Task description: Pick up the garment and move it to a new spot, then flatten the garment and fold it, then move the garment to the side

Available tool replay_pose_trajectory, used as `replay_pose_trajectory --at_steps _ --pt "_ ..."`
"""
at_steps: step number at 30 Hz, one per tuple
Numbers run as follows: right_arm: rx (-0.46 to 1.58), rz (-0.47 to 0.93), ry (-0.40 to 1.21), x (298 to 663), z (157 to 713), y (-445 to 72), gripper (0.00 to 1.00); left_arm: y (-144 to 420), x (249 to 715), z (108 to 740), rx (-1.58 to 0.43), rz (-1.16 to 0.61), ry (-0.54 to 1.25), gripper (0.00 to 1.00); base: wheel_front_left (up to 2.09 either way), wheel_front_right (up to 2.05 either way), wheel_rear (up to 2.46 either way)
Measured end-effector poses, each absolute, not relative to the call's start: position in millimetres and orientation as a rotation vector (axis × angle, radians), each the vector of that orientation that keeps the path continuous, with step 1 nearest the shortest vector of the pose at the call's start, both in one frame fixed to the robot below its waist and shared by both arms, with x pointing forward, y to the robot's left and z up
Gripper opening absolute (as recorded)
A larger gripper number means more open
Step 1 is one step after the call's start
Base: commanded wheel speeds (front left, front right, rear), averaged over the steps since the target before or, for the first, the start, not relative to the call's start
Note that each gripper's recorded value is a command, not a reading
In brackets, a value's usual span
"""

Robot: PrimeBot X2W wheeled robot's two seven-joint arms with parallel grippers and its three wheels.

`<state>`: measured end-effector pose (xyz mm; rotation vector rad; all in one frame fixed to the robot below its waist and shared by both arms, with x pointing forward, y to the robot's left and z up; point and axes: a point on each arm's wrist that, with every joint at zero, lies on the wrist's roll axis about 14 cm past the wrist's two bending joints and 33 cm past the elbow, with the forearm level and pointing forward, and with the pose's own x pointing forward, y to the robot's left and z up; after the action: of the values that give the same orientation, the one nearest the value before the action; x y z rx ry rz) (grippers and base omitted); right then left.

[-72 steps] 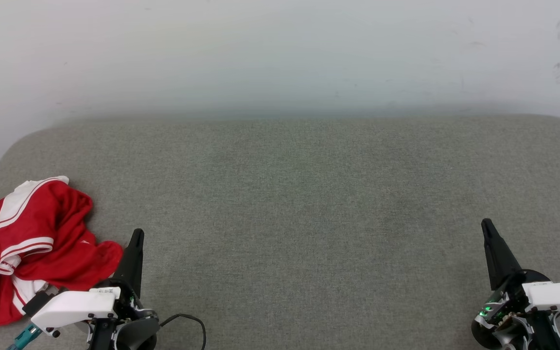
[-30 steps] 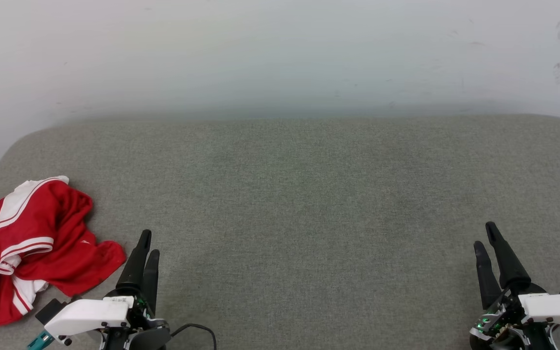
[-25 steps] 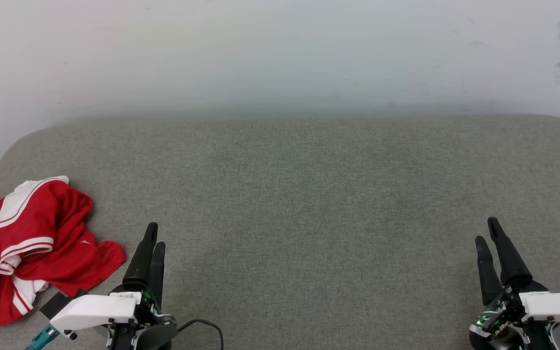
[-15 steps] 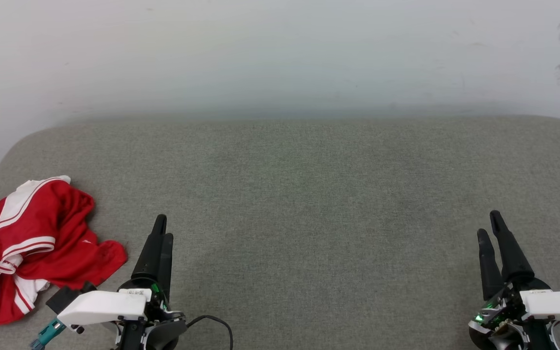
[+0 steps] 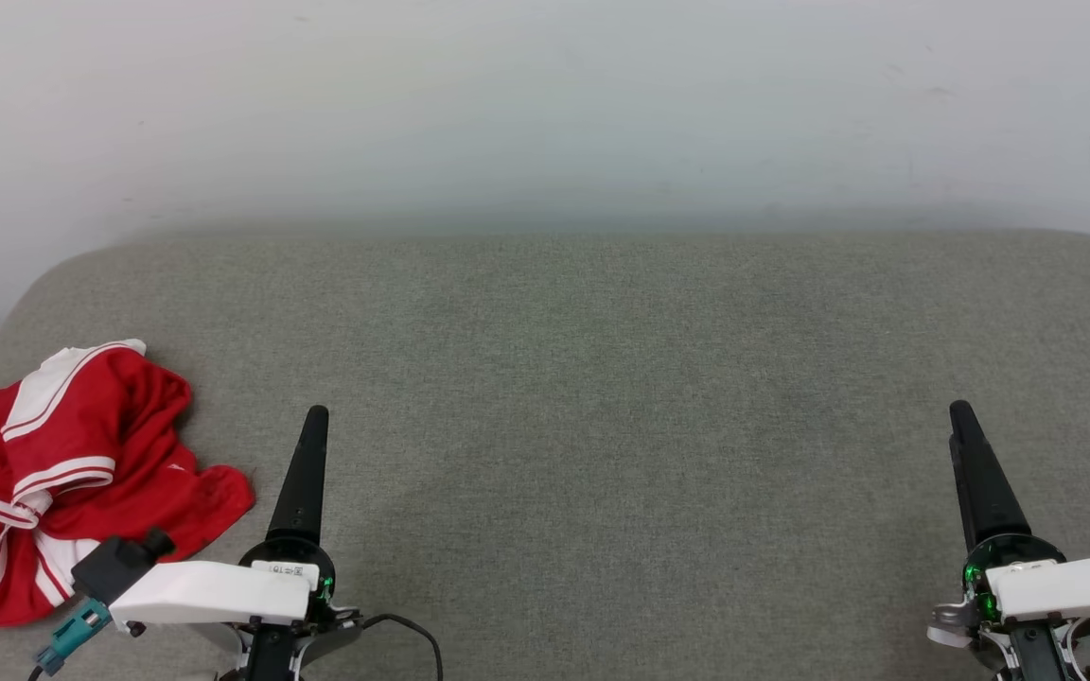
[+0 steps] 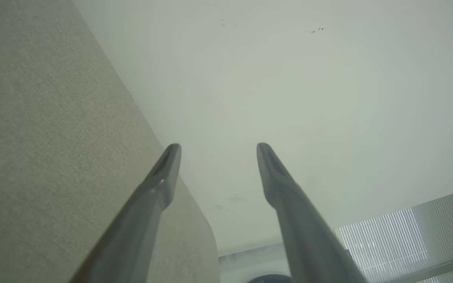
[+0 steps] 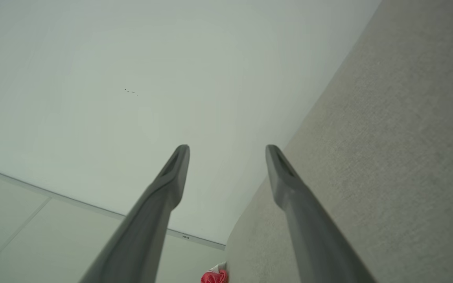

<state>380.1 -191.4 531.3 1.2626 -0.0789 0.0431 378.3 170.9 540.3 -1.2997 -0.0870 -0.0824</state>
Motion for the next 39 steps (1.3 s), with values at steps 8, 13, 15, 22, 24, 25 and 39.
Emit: replay_pose_trajectory --at_steps 8,13,15,22,24,25,39 --pt "0.945 0.048 -0.099 380 537 -194 1.0 173 377 548 -1.076 -0.085 -0.122 1.0 0.0 0.0 0.0" --pt "0.794 0.066 -0.118 379 547 -191 1.0 171 377 555 -0.943 -0.098 -0.146 1.0 0.0 0.0 0.0" --pt "0.733 0.075 -0.119 379 550 -189 1.0 169 377 557 -0.894 -0.103 -0.152 1.0 0.0 0.0 0.0" --pt "0.555 0.094 -0.125 376 556 -183 1.0 168 375 560 -0.701 -0.118 -0.165 1.0 0.0 0.0 0.0" --pt "0.515 0.098 -0.127 375 558 -182 1.0 168 375 560 -0.642 -0.122 -0.167 1.0 0.0 0.0 0.0" --pt "0.493 0.099 -0.123 375 557 -181 1.0 169 375 560 -0.616 -0.122 -0.168 1.0 0.0 0.0 0.0" --pt "0.264 0.094 -0.112 370 556 -180 1.0 178 372 541 -0.303 -0.088 -0.128 1.0 0.0 0.0 0.0"
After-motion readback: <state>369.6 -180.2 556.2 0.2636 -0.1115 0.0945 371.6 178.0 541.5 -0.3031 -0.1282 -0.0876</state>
